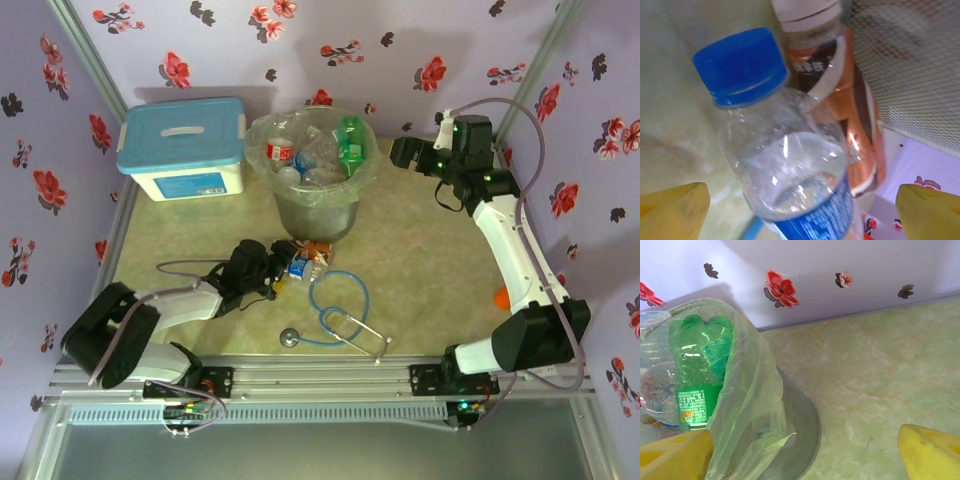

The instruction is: Put the plastic bottles in the bin

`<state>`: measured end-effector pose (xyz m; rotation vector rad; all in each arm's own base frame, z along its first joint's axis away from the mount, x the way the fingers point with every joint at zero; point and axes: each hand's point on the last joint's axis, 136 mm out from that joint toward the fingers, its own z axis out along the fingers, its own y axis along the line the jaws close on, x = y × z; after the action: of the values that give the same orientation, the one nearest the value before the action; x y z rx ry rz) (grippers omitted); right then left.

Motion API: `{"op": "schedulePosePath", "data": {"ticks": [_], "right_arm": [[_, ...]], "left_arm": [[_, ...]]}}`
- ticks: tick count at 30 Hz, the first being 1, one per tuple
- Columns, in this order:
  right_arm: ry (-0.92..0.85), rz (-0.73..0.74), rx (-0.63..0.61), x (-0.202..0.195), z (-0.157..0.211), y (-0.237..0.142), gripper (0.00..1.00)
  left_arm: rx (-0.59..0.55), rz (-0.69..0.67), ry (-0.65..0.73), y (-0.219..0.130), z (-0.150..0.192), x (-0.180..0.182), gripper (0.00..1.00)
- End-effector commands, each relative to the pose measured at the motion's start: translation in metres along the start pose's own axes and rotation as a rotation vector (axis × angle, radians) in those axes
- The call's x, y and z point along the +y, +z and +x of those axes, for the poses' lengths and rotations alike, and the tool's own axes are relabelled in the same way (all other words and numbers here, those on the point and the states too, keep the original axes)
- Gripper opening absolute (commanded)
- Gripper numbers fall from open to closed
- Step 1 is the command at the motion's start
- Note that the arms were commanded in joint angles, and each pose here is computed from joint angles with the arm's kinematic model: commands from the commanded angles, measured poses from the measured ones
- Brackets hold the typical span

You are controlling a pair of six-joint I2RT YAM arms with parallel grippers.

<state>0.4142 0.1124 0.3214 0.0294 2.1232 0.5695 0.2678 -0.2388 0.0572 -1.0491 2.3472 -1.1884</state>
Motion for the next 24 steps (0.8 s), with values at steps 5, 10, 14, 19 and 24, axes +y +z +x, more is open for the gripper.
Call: {"op": "schedulePosePath", "data": {"ticks": [5, 10, 14, 19, 24], "right_arm": [[-0.001, -0.013, -0.047, 0.004, -0.011, -0.011, 0.95], [0.001, 0.002, -0.050, -0.001, -0.011, -0.013, 0.95], [0.005, 0.004, -0.046, -0.002, -0.009, -0.012, 0.95], [0.015, 0.005, -0.040, -0.004, -0.006, -0.010, 0.95], [0.013, 0.005, -0.049, -0.001, -0.009, -0.016, 0.95]], "left_arm": [[-0.025, 0.097, -0.122, 0.031, 0.000, -0.004, 0.82], [-0.043, 0.076, -0.146, 0.035, 0.001, 0.008, 0.70], [-0.073, 0.065, -0.144, 0.029, -0.003, 0.011, 0.61], [-0.111, 0.053, -0.115, 0.017, -0.009, 0.007, 0.50], [-0.189, 0.040, -0.032, -0.009, -0.020, -0.012, 0.41]]}}
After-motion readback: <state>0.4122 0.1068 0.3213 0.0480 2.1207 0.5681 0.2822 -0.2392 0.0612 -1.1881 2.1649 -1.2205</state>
